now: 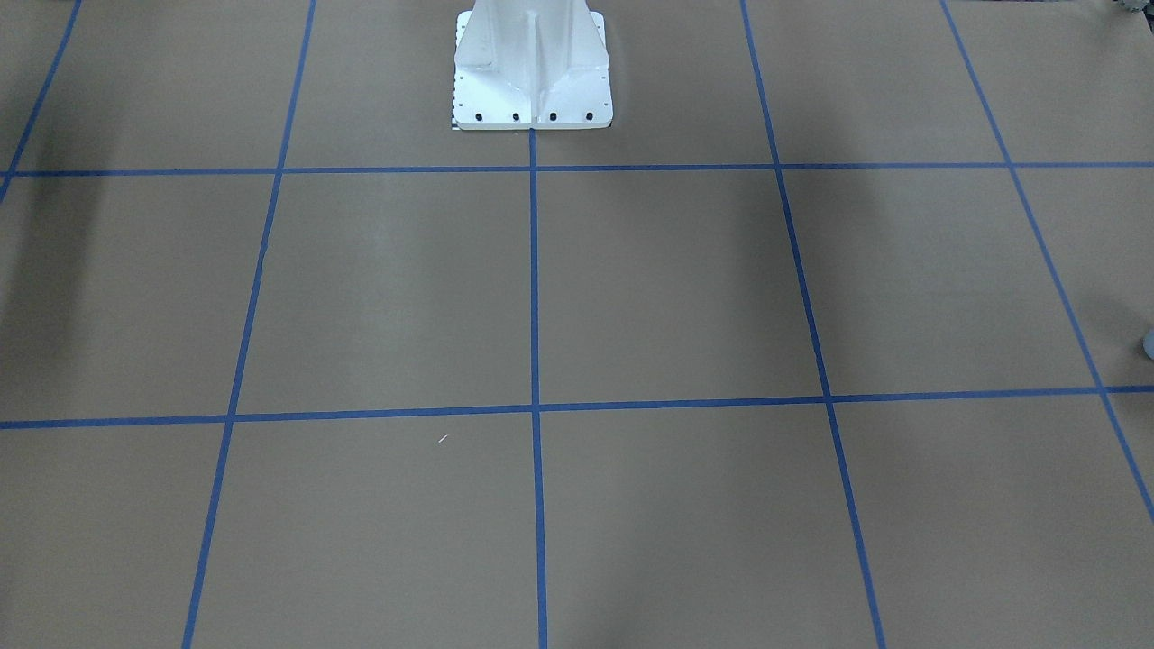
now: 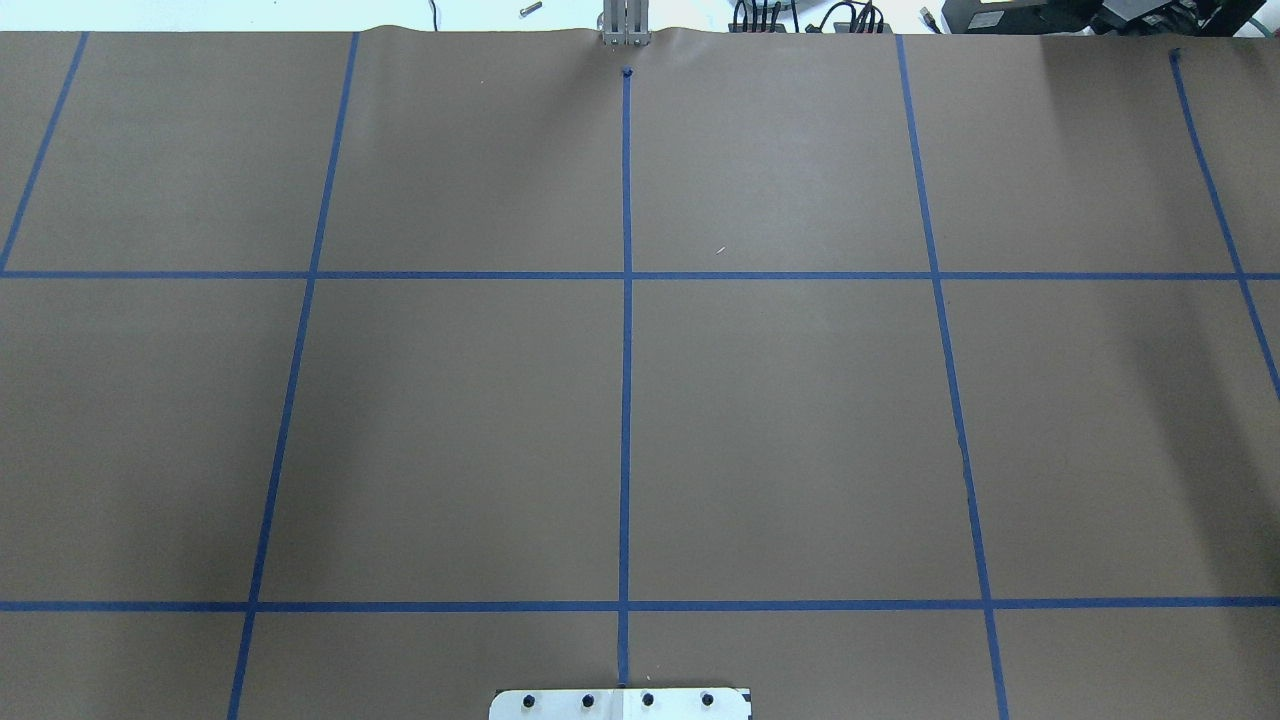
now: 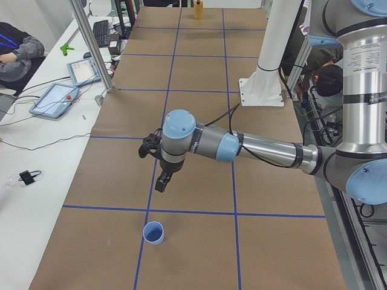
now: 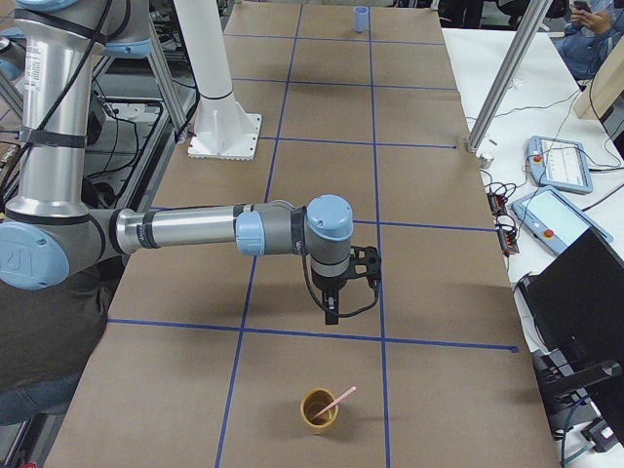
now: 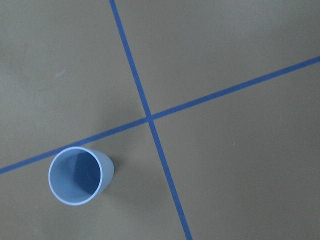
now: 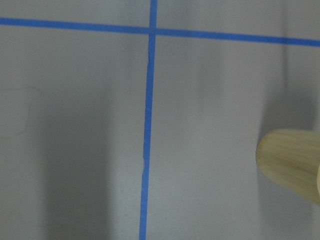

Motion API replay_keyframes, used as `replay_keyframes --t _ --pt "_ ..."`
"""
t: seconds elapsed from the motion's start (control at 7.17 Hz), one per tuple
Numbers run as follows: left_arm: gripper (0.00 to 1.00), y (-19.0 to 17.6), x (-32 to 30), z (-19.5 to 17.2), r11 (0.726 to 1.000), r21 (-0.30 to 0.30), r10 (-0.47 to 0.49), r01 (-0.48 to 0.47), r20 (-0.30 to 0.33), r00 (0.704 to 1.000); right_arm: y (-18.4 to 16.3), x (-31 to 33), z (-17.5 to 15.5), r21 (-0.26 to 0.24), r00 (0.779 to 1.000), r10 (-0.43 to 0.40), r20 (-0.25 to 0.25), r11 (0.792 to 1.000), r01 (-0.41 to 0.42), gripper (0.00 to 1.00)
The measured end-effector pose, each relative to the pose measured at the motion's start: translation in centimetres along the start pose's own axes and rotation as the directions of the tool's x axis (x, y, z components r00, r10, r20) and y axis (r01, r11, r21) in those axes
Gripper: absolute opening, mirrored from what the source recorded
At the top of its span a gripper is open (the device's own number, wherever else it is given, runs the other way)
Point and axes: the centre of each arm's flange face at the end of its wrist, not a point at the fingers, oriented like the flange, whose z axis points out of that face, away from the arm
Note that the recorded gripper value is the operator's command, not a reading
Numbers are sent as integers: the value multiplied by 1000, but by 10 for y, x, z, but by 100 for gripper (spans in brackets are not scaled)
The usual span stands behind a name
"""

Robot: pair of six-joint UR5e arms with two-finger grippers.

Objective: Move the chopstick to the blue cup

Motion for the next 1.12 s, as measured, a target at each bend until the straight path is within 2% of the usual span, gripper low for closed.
replay_keyframes --t 0.42,0.7,0.84,1.12 --pt "99 -21 0 -4 999 52 16 -16 3 1000 9 -3 -4 101 997 -74 11 992 73 100" --pt "100 -22 6 -6 991 125 40 -41 11 999 4 -23 -21 148 998 -9 64 989 0 100" --pt "100 -19 -1 5 990 132 39 -40 10 999 0 -33 -29 161 997 15 80 987 -28 100" --pt "100 -4 -37 45 994 109 12 -13 9 1000 -15 -50 -35 170 995 26 97 984 -42 100"
